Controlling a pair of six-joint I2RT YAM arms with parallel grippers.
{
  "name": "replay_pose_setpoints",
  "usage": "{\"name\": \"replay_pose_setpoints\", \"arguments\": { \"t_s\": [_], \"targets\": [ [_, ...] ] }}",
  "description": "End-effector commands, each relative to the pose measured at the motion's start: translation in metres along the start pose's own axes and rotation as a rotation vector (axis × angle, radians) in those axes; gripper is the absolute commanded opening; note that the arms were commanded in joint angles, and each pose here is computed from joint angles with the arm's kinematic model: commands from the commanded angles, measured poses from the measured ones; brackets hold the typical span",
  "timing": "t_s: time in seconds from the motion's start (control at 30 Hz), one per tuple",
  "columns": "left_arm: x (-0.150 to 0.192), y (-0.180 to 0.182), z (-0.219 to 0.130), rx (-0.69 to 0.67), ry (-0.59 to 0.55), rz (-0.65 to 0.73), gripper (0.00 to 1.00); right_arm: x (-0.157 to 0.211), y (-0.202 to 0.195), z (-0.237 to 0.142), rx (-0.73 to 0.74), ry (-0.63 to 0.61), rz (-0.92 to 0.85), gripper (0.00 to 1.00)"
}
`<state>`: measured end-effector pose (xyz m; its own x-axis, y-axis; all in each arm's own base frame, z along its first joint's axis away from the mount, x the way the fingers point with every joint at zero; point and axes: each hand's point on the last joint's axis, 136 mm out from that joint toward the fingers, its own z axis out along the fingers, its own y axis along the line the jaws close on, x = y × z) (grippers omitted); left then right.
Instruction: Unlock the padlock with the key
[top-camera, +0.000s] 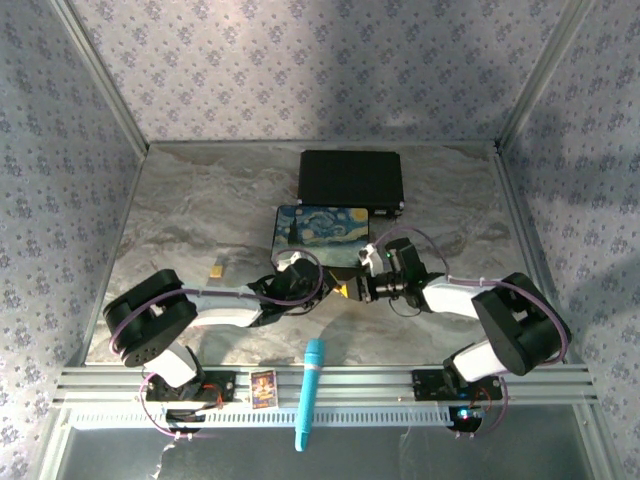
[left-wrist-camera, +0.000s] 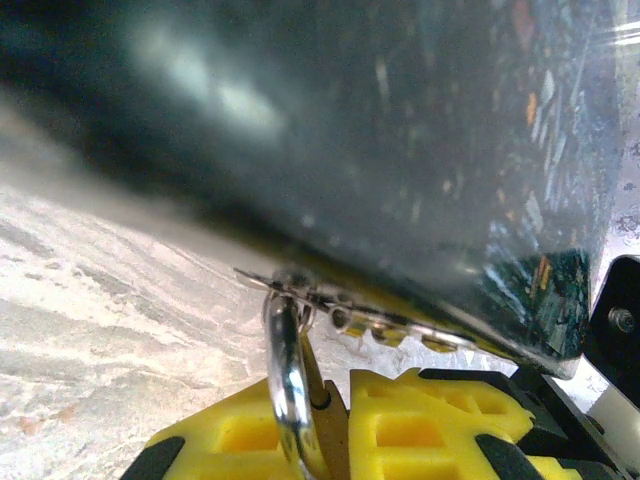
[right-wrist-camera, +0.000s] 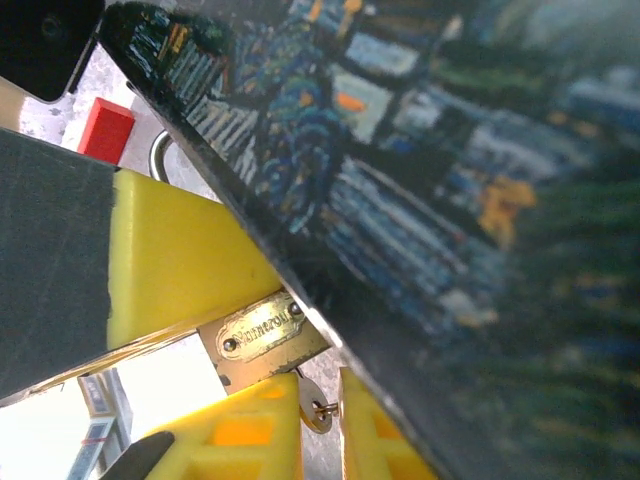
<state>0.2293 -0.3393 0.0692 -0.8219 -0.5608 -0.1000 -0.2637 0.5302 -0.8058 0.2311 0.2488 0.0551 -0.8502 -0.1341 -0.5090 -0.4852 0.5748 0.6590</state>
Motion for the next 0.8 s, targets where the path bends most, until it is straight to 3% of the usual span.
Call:
{"name": "replay_pose_setpoints", "arguments": {
  "t_s": [0.0, 0.63, 0.77],
  "targets": [
    [0.049, -0.041, -0.017, 0.140, 0.242, -0.034, 0.00, -0.022, -0.054, -0.007, 0.288, -0.112, 0.029, 0.17],
    [0.036, 0.004, -0.004, -0.006, 0.171, -0.042, 0.00, -0.027, -0.019, -0.043, 0.264, -0.210, -0.001, 0.45],
    [0.034, 0.012, -0.003, -0.040, 0.157, -0.029, 0.00, -0.033, -0.012, -0.051, 0.284, -0.212, -0.006, 0.46]
  ]
}}
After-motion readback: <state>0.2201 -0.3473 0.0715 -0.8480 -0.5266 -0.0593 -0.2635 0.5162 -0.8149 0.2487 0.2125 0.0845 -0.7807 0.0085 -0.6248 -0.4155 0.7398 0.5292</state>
